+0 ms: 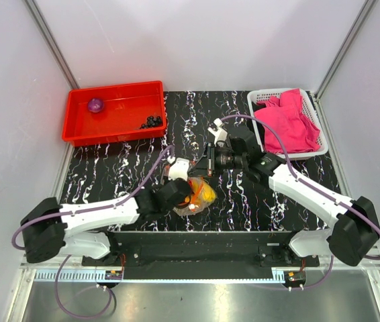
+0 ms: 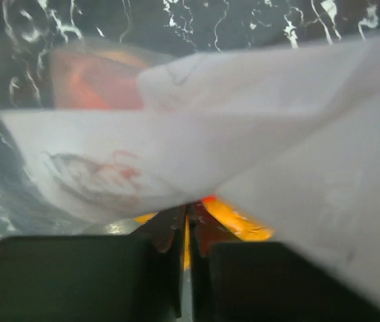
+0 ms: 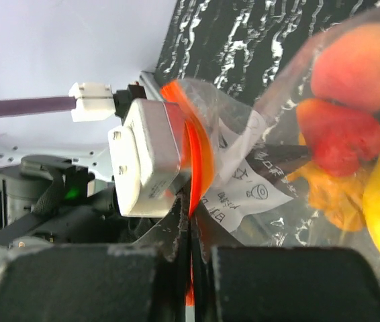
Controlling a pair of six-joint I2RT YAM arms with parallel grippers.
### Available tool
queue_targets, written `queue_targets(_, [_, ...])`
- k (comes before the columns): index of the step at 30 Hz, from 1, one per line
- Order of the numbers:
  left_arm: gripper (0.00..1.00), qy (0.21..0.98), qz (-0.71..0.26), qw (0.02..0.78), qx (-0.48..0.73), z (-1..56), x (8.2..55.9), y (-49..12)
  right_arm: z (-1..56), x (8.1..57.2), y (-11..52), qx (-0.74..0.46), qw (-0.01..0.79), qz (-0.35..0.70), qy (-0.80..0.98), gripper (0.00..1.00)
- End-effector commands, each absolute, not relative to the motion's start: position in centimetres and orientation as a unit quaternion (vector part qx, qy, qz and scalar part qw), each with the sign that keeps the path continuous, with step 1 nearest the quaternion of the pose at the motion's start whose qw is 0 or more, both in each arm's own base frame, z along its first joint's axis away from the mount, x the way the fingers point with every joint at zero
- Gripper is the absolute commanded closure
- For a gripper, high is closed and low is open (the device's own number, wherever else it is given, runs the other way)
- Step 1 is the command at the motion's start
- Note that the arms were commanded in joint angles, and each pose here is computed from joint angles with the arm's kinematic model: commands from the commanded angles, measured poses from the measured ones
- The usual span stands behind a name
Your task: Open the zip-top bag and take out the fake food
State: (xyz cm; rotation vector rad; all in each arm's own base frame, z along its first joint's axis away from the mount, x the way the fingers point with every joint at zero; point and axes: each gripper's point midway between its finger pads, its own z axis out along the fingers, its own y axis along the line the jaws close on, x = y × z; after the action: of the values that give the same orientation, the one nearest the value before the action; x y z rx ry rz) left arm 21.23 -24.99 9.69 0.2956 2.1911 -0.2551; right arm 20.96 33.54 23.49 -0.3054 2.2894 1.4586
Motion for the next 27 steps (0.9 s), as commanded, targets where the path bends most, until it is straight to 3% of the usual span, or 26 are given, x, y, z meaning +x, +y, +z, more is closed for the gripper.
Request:
queue_targets(1, [1.0, 0.875, -0.117, 0.454, 0.124, 10.7, 20.4, -24.0, 27.1, 20.0, 34.1, -0.142, 0.228, 0.56, 0.784, 1.0])
queue_targets(5, [0.99, 0.868, -0.148, 0.452, 0.141, 11.2, 19.7, -24.4, 26.9, 19.9, 34.1, -0.142, 0.226, 0.56, 0.784, 1.0])
queue_targets(7, [0.93, 0.866, -0.157, 0.452, 0.142, 11.1, 19.7, -24.7, 26.8, 19.9, 34.1, -0.142, 0.224, 0.56, 0.785, 1.0])
queue_targets(8, [0.79, 0.866, -0.16, 0.453, 0.142, 11.2, 19.7, -24.8, 26.9, 19.9, 34.1, -0.142, 0.224, 0.56, 0.785, 1.0])
queue_targets(12, [0.47, 0.873, -0.152, 0.438, 0.153, 10.0, 19.8, -25.7, 27.0, 19.9, 34.1, -0.14, 0.222, 0.562, 0.784, 1.0])
queue_targets(13, [0.45, 0.87, -0.157, 0.439, 0.158, 10.1, 19.9, -26.3, 27.1, 19.8, 34.1, -0.141, 0.221, 0.563, 0.783, 1.0])
queue_targets(15, [0.08, 0.876, -0.14, 0.436, 0.152, 9.4, 20.4, -26.4, 27.1, 19.7, 34.1, -0.142, 0.22, 0.565, 0.783, 1.0])
queue_targets(20, [0.12, 0.879, -0.09, 0.451, 0.125, 8.3, 22.0, -25.9, 26.9, 19.7, 34.2, -0.139, 0.217, 0.568, 0.782, 1.0])
queue_targets(25, [0.31, 0.877, -0.054, 0.469, 0.091, 7.2, 23.1, -25.0, 26.8, 19.6, 34.1, -0.139, 0.216, 0.568, 0.782, 1.0])
queue_targets(27, [0.34, 0.875, -0.039, 0.476, 0.08, 7.0, 23.4, -24.6, 26.9, 19.6, 34.1, -0.139, 0.216, 0.569, 0.781, 1.0])
